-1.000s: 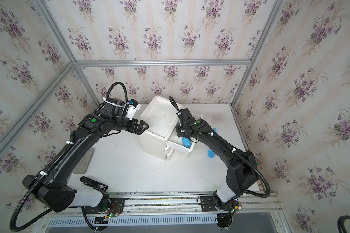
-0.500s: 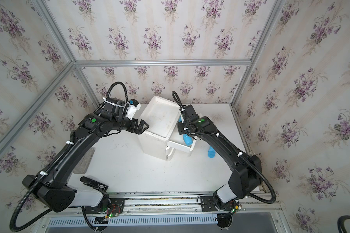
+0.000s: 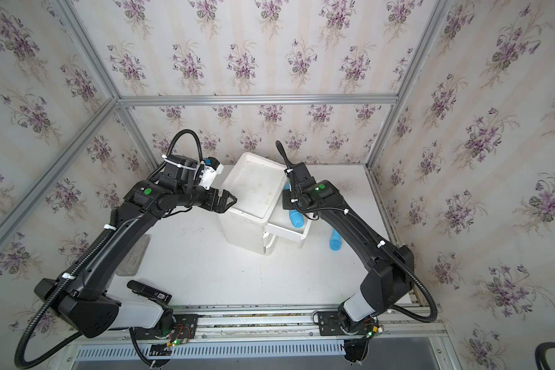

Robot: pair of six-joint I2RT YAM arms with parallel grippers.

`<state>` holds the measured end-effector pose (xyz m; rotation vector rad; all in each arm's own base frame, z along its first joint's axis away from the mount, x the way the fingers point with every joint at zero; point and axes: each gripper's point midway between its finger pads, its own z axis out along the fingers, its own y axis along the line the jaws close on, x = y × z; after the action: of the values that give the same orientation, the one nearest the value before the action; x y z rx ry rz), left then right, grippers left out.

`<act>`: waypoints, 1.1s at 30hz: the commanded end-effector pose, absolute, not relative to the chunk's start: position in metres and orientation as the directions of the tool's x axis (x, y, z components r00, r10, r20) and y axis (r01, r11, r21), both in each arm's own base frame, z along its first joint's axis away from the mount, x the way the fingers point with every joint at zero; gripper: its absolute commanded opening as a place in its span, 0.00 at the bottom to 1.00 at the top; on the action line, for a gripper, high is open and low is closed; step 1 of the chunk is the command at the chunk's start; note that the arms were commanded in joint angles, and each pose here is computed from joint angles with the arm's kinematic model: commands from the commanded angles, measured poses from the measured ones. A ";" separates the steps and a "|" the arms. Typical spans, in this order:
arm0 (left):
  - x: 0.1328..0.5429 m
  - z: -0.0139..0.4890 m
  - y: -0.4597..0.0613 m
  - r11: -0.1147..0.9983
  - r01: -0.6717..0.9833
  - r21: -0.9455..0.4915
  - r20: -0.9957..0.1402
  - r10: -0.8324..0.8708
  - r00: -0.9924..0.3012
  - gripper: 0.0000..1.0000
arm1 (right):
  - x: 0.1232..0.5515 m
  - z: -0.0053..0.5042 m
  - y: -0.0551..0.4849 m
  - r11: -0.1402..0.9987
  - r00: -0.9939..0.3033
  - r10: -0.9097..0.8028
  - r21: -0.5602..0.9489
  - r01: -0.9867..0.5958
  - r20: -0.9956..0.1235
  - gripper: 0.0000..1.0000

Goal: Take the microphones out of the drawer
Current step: Pick up the microphone from the drawer.

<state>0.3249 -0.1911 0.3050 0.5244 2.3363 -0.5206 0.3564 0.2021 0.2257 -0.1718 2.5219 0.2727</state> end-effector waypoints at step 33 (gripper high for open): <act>0.332 0.308 -0.192 0.832 0.498 -0.246 -0.701 0.202 -0.684 0.99 | 0.342 0.288 0.178 0.972 -0.776 0.128 0.233 -0.026 -0.618 0.00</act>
<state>0.3280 -0.1890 0.3057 0.5056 2.3355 -0.5430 0.3367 0.1780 0.2765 0.0721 2.4887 0.2942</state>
